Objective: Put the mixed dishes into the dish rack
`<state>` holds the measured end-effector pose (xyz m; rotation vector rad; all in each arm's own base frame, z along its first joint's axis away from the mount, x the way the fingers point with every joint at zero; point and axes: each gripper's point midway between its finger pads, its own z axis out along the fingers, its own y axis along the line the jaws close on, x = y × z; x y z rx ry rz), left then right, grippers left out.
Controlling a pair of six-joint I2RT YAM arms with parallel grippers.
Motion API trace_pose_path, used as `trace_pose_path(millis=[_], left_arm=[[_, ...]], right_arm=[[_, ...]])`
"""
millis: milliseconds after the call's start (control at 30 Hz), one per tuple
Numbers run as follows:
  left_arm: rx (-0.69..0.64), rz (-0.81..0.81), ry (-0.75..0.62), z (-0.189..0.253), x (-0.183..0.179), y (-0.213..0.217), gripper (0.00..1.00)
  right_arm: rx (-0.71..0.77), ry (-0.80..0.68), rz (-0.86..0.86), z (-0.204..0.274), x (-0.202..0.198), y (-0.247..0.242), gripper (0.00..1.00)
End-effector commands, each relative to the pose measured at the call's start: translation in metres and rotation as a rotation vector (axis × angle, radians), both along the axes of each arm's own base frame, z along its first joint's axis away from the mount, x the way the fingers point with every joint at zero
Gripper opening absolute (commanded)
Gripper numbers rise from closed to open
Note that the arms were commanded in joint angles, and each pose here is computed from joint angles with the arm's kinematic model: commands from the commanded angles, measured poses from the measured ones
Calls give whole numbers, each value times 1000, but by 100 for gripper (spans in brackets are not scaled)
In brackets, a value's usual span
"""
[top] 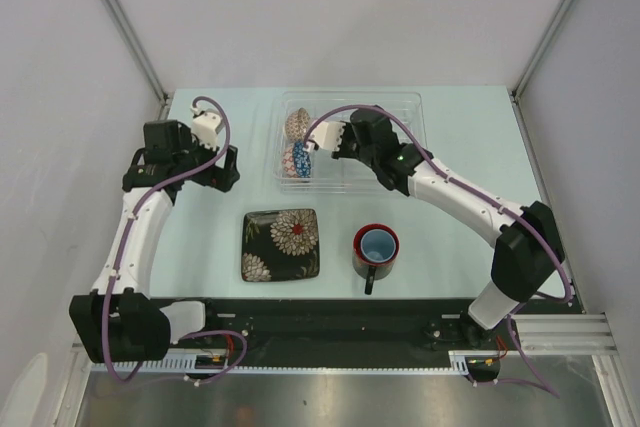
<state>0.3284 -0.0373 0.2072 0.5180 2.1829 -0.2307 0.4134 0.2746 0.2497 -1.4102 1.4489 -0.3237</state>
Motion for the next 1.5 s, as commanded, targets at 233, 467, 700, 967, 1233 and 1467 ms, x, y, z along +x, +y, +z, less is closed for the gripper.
trace_pose_path(millis=[233, 467, 700, 967, 1233, 1467], left_arm=[[-42, 12, -29, 1, 12, -3, 100], [-31, 21, -34, 1, 11, -1, 100], [-17, 14, -48, 4, 8, 0, 100], [-13, 14, -44, 0, 7, 1, 100], [-17, 13, -42, -3, 8, 0, 100], [-14, 10, -38, -5, 6, 0, 100]], right_arm=[[4, 12, 102, -11, -11, 35, 0], [-10, 29, 114, -30, -7, 43, 0], [-7, 31, 138, -43, -1, 55, 0], [-1, -8, 142, -35, 5, 57, 0], [47, -114, 121, 18, 8, 44, 0], [18, -107, 84, 7, 17, 37, 0]])
